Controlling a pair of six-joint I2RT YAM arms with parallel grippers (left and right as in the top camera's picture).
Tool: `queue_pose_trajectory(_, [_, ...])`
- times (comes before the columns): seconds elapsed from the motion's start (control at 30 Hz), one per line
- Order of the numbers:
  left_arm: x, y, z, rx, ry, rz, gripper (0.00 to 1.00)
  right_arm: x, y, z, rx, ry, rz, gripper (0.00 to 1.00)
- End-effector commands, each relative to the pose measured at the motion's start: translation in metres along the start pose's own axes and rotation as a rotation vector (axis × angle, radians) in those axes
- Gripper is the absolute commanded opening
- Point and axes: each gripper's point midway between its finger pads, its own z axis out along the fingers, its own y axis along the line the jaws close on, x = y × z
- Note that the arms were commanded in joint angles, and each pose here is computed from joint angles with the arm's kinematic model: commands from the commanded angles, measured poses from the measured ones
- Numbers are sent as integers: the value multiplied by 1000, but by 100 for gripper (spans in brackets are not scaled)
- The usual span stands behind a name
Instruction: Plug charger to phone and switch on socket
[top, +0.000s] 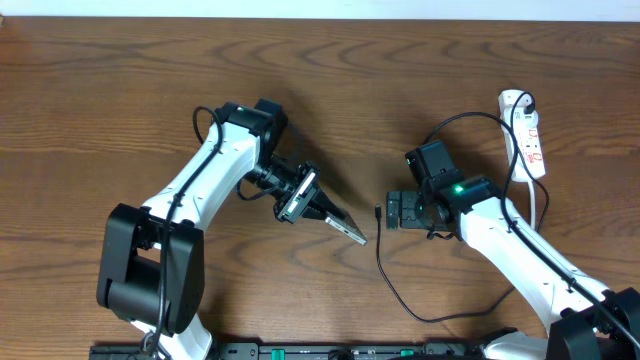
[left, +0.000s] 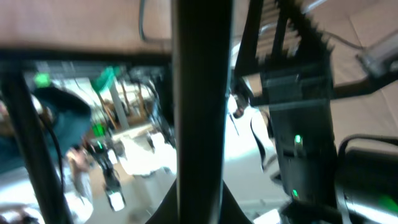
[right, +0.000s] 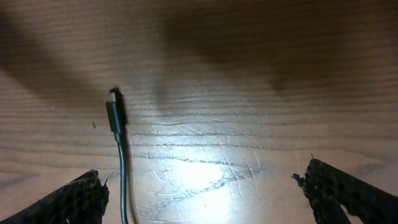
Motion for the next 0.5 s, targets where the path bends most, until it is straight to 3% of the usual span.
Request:
queue_pose_trajectory(0.0, [35,-22,-8,113,133,-18,7,-3,-3,-1,19,-13,17,99])
queue_pose_trajectory(0.47, [50,-16,-10,114,184,-63,7,-3,-3,-1,19,-12,17,99])
